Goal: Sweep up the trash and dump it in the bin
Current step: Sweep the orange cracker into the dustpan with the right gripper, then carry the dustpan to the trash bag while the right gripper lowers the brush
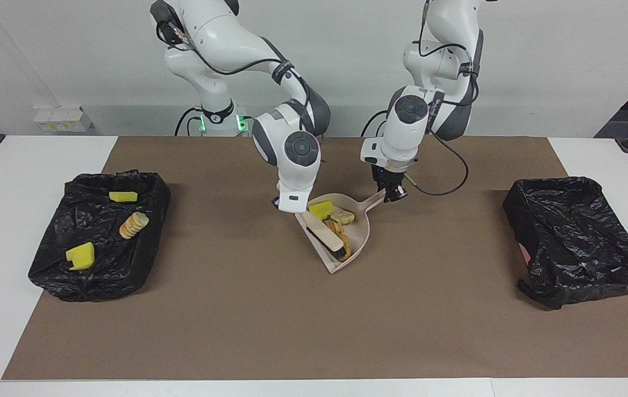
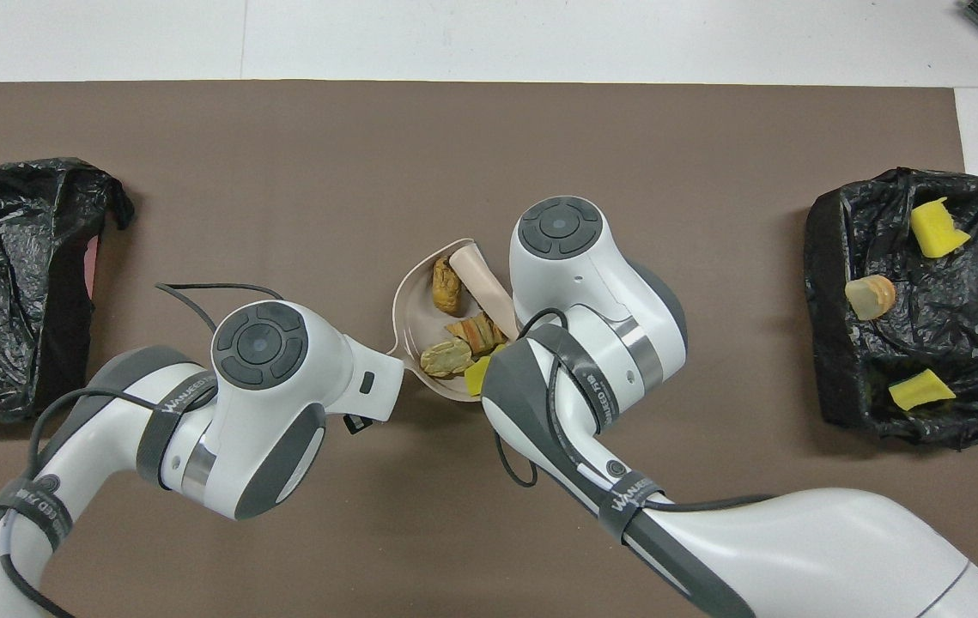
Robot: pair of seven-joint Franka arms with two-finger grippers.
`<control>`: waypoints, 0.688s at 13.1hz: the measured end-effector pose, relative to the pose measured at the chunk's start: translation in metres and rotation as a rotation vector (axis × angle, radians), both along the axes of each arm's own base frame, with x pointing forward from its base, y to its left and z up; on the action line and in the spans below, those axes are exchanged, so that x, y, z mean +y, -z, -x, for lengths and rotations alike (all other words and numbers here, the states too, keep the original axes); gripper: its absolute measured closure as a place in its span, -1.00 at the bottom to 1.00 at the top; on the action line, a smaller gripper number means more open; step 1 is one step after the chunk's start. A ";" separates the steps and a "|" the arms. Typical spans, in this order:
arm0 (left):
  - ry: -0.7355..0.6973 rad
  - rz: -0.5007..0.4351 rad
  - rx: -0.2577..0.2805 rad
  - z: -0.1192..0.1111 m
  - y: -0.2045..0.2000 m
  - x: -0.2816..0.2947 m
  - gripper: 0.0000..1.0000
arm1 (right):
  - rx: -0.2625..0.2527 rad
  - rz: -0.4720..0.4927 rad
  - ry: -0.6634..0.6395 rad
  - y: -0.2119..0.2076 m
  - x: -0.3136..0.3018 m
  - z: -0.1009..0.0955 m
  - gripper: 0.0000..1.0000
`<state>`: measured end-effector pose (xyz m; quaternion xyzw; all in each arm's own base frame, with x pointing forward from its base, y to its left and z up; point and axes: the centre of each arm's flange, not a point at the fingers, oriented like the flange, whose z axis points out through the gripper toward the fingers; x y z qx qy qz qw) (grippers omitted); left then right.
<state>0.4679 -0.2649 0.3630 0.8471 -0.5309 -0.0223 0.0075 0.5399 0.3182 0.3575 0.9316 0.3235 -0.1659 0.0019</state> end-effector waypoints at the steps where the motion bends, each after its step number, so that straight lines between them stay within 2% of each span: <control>1: -0.008 0.001 -0.002 -0.003 -0.001 0.004 0.36 | 0.003 0.007 0.003 -0.008 -0.004 0.001 0.47; 6: -0.111 0.009 -0.026 -0.024 -0.014 0.042 0.36 | 0.011 0.052 0.056 -0.079 -0.051 0.009 0.47; 9: -0.154 0.015 -0.046 -0.031 -0.026 0.062 0.36 | 0.017 0.074 0.161 -0.093 -0.043 0.023 0.47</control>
